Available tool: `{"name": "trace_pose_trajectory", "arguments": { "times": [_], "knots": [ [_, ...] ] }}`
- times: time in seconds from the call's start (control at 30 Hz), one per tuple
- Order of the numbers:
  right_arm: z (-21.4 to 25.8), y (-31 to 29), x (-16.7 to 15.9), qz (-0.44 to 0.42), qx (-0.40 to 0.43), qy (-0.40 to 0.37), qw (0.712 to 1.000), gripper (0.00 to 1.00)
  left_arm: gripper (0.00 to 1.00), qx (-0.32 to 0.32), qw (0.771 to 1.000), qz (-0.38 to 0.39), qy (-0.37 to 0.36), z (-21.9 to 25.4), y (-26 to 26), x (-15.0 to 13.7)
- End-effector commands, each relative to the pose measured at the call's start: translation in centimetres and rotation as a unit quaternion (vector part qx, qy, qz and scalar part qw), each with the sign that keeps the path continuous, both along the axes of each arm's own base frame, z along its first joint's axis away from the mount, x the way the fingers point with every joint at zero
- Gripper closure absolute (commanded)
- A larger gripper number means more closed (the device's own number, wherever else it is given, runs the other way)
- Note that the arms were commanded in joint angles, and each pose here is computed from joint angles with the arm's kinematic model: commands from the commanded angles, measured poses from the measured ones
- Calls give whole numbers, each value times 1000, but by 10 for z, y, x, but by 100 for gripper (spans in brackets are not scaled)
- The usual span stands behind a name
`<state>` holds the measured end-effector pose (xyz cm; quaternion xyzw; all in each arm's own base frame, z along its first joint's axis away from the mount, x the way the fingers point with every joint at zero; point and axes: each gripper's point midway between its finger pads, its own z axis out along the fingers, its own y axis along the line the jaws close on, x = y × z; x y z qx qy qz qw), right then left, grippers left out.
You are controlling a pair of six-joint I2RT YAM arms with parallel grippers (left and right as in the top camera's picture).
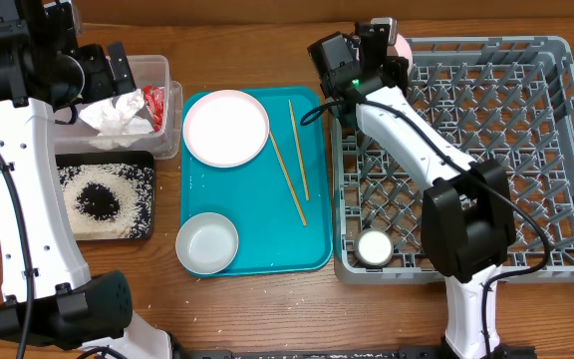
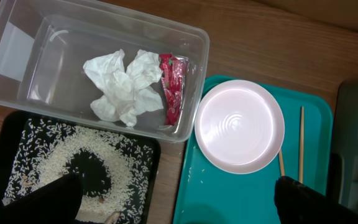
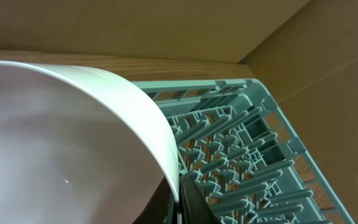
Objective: Sort waste into correct bins and load items into the dishwasher
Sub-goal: 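Release the pink bowl and move right gripper to the small white bowl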
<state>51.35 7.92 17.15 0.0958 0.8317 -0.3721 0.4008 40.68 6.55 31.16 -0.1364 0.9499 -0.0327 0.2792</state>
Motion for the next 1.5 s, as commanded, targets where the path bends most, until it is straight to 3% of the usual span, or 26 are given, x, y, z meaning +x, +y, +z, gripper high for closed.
{"name": "trace_pose_trajectory", "arguments": {
  "times": [0.0,0.3,0.53,0.63,0.73,0.93,0.97,1.13,1.27,1.47],
  "knots": [
    [-4,-5,0,-5,-4,4,1000,96,0,0,1000,9,-4,3,3,2],
    [-8,-4,-9,0,-19,33,999,96,0,0,1000,9,-4,3,3,2],
    [-8,36,-17,41,-23,36,998,95,0,0,1000,9,-4,3,3,2],
    [-9,51,-23,57,-27,43,997,85,0,0,1000,9,-4,3,3,2],
    [-10,64,-30,72,-35,52,995,47,0,0,1000,9,-4,3,3,2],
    [-7,80,-37,90,-39,61,993,30,0,0,1000,9,-4,3,3,2],
    [-4,86,-38,99,-28,66,993,24,0,0,1000,9,-4,3,3,2],
    [14,118,-42,158,79,96,980,17,0,0,1000,9,-4,3,3,2],
    [22,170,-67,249,234,169,924,16,0,0,1000,9,-4,3,3,2],
    [9,257,-141,363,449,317,752,22,0,0,1000,9,-4,3,3,2]
  ]
}}
